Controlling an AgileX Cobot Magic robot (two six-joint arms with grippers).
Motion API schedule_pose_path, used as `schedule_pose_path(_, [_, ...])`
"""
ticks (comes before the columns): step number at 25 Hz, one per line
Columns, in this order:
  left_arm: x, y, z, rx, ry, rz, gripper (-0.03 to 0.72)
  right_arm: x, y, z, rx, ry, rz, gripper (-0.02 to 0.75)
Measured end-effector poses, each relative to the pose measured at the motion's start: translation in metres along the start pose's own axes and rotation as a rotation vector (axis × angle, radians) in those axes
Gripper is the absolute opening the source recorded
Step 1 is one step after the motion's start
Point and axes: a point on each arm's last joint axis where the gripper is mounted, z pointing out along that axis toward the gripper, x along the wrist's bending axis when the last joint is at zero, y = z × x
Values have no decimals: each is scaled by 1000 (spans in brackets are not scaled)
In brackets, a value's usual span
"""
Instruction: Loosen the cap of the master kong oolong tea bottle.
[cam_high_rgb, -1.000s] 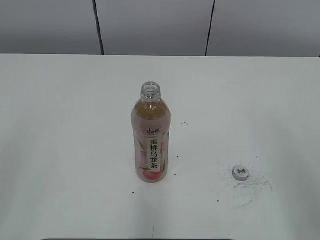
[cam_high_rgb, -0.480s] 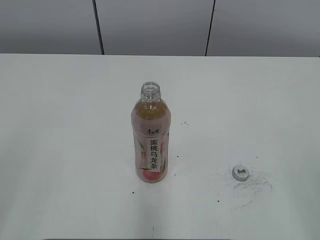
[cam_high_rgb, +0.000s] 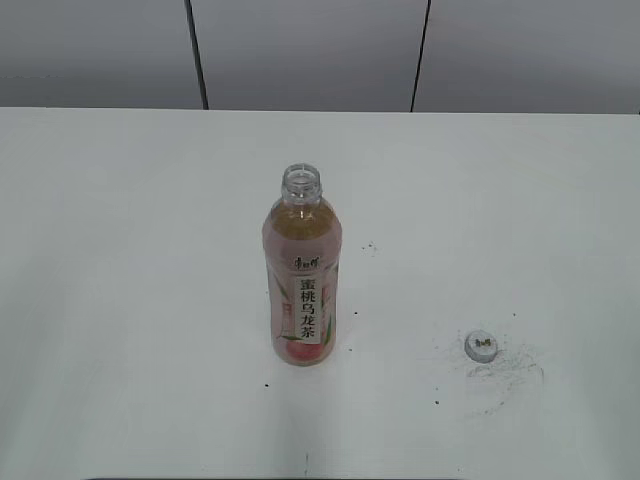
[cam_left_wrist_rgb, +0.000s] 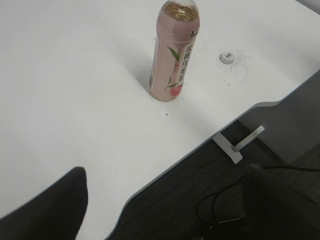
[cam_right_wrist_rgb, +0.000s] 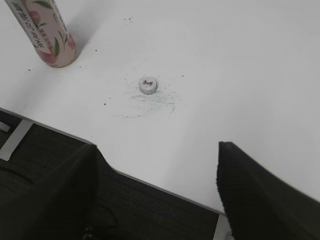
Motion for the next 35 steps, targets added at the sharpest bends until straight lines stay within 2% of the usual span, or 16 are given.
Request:
schedule_pose_path(7, [0, 0, 0, -1, 4, -5, 563, 0, 0, 0, -3, 0, 0, 555])
schedule_pose_path(10, [2, 0, 0, -7, 77, -50, 563, 0, 0, 0, -4, -18, 13, 555])
schedule_pose_path(14, [5, -1, -4, -47, 240, -148, 563, -1, 0, 0, 1, -142, 98, 555])
schedule_pose_path(18, [3, -7, -14, -126, 374, -211, 563, -2, 0, -1, 7, -283, 197, 555])
schedule_pose_path(22, [-3, -13, -23, -203, 459, -235, 563, -2, -1, -2, -2, -344, 236, 555])
schedule_pose_path(28, [-7, -17, -28, -246, 476, -231, 563, 4, -8, -13, -95, -359, 222, 555])
schedule_pose_path(35, [-7, -17, -28, -250, 491, -238, 563, 4, -8, -13, -99, -358, 222, 555])
